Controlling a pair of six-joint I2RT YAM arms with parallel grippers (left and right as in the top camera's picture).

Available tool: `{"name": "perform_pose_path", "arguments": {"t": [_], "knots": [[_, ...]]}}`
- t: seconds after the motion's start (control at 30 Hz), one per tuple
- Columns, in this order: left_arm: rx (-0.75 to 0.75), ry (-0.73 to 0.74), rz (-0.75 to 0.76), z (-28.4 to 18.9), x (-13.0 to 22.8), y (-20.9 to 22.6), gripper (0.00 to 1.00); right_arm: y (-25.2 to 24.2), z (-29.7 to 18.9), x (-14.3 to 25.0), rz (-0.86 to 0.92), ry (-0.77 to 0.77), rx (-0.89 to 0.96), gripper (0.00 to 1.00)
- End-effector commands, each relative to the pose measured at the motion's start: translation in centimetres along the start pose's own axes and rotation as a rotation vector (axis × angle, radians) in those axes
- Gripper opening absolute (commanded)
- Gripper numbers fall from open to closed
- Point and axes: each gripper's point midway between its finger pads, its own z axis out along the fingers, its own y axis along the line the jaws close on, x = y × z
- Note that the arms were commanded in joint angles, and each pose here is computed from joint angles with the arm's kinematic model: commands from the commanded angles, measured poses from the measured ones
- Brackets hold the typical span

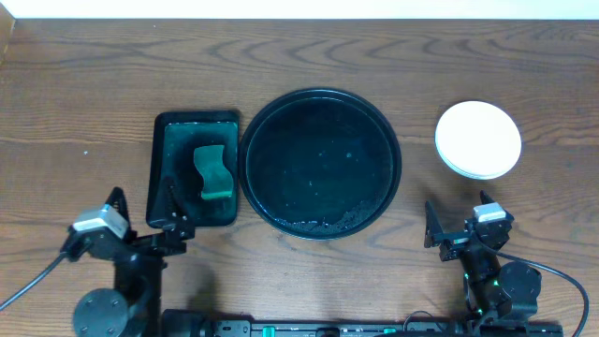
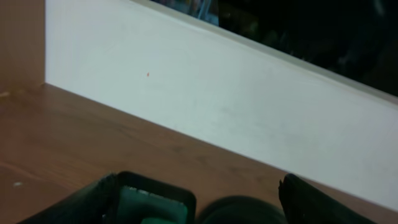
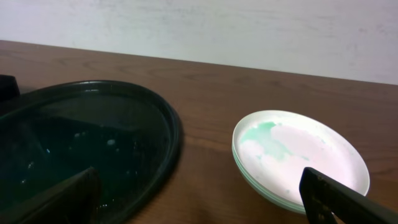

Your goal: Clean dirty plates on tray and stack at the side

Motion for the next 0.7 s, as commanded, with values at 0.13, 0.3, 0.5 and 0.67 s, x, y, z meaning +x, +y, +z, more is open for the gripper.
{"name": "perform_pose_path", "arguments": {"t": [0.13,0.3,0.5,0.67], "knots": [[0.004,-0.025,-0.129,1.5,4.2,1.6,0.82,-0.2,0.0,0.0,-0.015,-0.003,0.008,0.99],[0.020,-0.060,-0.166,1.6,6.0,2.3,0.83,-0.2,0.0,0.0,-0.015,-0.003,0.008,0.99],[0.012,-0.042,-0.183,2.0,7.6,2.9,0.83,-0.2,0.0,0.0,-0.015,-0.003,0.008,0.99],[-0.016,-0.010,-0.177,2.5,9.4,3.7,0.82,-0.2,0.0,0.0,-0.015,-0.003,0.008,0.99]]}}
